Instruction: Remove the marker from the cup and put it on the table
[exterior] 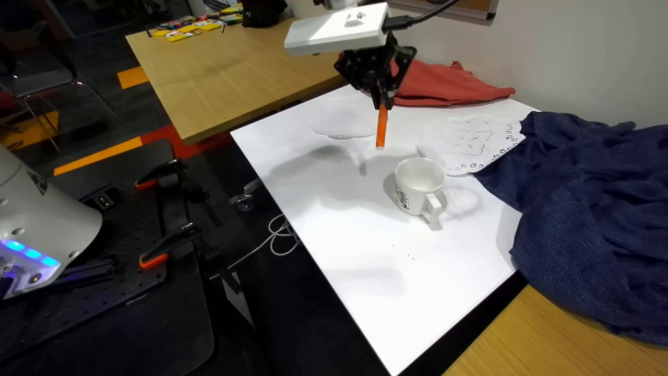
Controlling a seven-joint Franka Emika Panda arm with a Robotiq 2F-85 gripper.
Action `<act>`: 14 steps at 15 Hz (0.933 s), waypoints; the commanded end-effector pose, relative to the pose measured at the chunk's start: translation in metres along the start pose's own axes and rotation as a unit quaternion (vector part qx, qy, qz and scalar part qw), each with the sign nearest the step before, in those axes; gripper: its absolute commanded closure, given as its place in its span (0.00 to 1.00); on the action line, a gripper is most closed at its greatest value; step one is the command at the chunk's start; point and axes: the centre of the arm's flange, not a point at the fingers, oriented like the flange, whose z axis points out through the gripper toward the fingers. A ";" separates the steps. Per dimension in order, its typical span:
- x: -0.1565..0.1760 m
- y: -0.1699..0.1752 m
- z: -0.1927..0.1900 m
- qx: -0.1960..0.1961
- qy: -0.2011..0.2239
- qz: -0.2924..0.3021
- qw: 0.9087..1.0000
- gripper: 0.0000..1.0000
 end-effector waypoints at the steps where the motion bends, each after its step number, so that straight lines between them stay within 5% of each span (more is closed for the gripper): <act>1: 0.012 -0.034 -0.010 0.008 -0.017 0.012 1.000 0.95; 14: 0.113 -0.067 0.082 0.047 -0.063 0.012 0.997 0.95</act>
